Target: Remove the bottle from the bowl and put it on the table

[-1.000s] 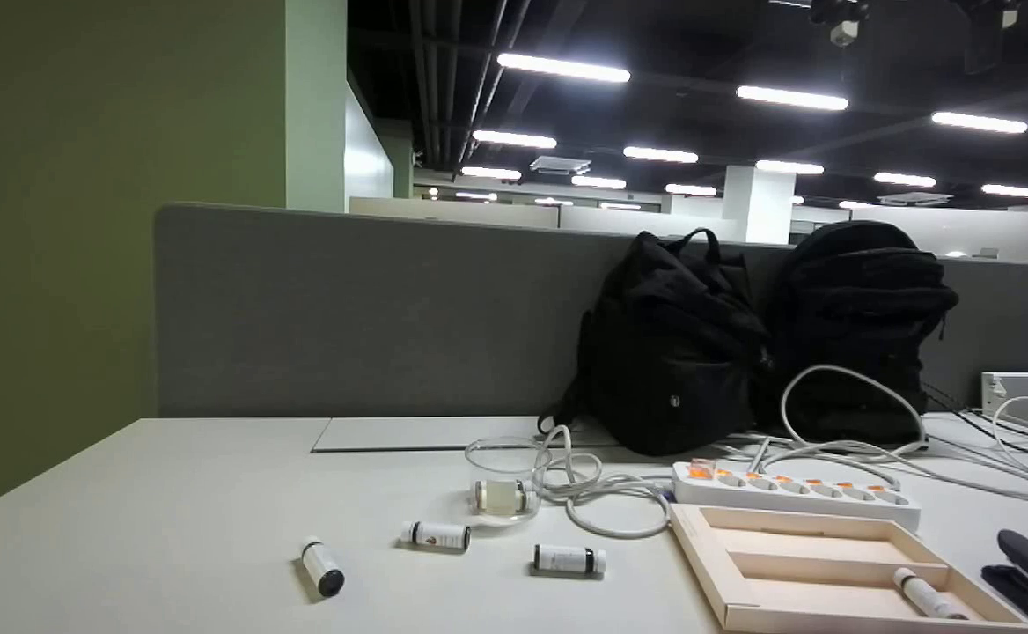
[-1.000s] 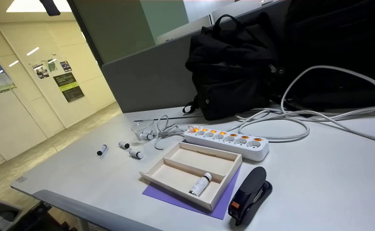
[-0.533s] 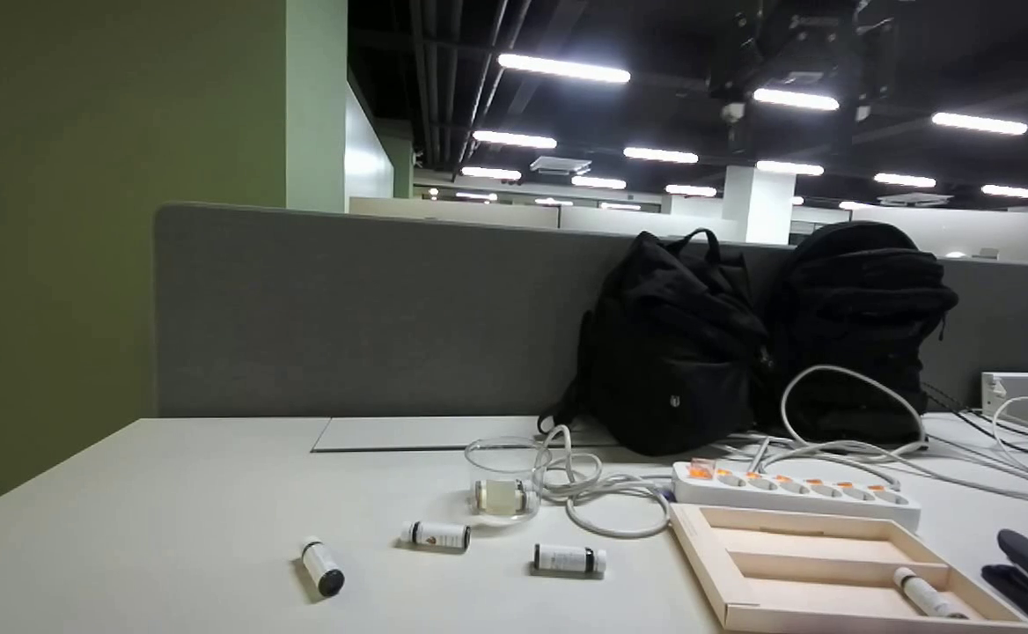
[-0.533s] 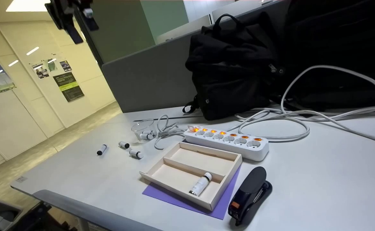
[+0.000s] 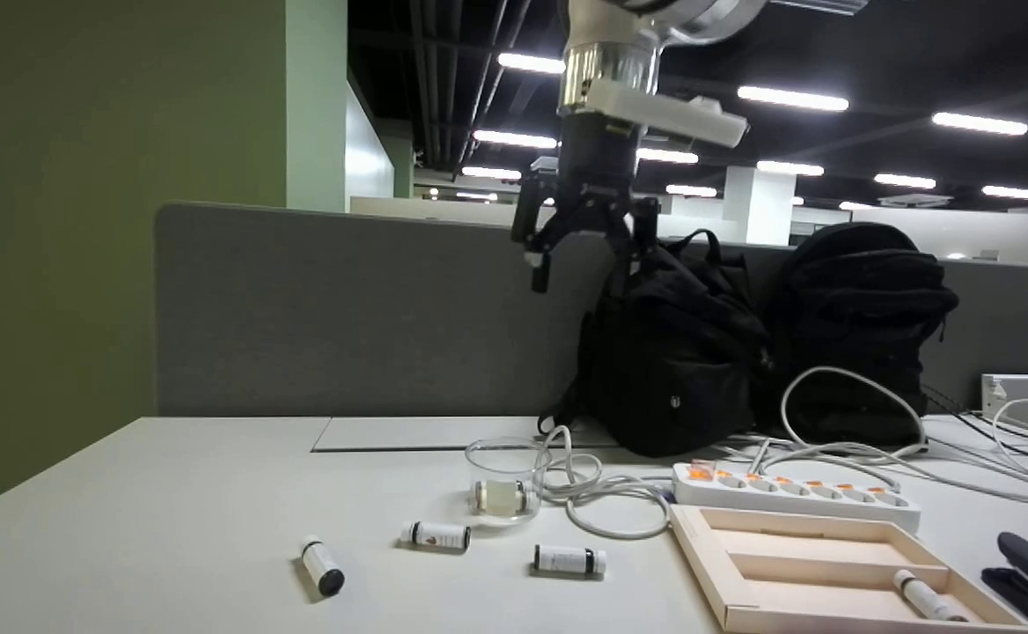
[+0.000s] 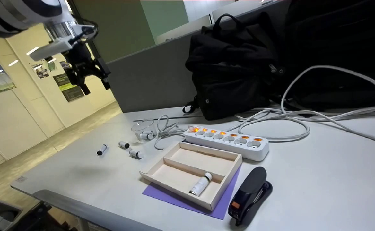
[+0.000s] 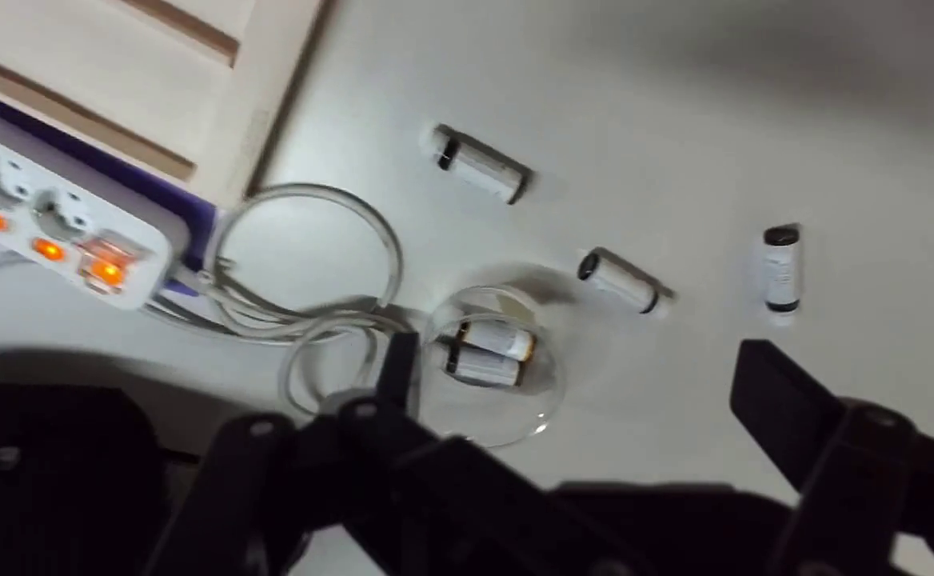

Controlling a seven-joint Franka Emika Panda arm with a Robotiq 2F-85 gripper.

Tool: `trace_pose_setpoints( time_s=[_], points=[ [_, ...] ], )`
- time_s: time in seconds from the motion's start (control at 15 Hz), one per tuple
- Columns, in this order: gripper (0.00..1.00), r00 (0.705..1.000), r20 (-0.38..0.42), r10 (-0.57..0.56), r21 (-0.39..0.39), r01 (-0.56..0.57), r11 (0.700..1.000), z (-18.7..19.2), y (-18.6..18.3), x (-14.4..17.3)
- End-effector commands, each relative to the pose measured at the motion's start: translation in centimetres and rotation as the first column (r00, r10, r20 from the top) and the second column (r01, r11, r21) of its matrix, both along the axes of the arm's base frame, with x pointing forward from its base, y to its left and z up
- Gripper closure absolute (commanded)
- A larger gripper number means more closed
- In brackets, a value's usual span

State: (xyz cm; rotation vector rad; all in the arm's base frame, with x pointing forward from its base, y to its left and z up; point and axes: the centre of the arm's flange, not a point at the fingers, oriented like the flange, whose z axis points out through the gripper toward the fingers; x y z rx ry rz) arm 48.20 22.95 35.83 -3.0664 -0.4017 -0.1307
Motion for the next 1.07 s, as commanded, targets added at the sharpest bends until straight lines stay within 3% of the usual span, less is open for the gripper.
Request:
trace_pose_setpoints(
  time_s=[0.0,0.27,0.33,0.53,0.87,0.93,1.0],
  points=[
    [0.0,0.985,-0.011,0.175,-0.022,-0.175,0.984,-3.0,5.2,7.2],
    [0.0,0.972,0.006,0.233,-0.136,-0.23,0.964,-6.1,7.7,13.8],
    [0.0,0.974,0.013,0.226,-0.095,-0.224,0.97,-5.9,5.5,8.3],
    [0.0,0.974,0.004,0.226,-0.094,-0.225,0.97,-7.4,5.6,9.1],
    [0.0,0.973,0.014,0.229,-0.094,-0.227,0.969,-6.6,5.8,8.9],
    [0.0,0.963,0.017,0.267,-0.12,-0.263,0.957,-6.8,5.8,9.0],
    [0.0,0.937,0.032,0.349,-0.179,-0.338,0.924,-6.9,5.4,9.5]
  ],
)
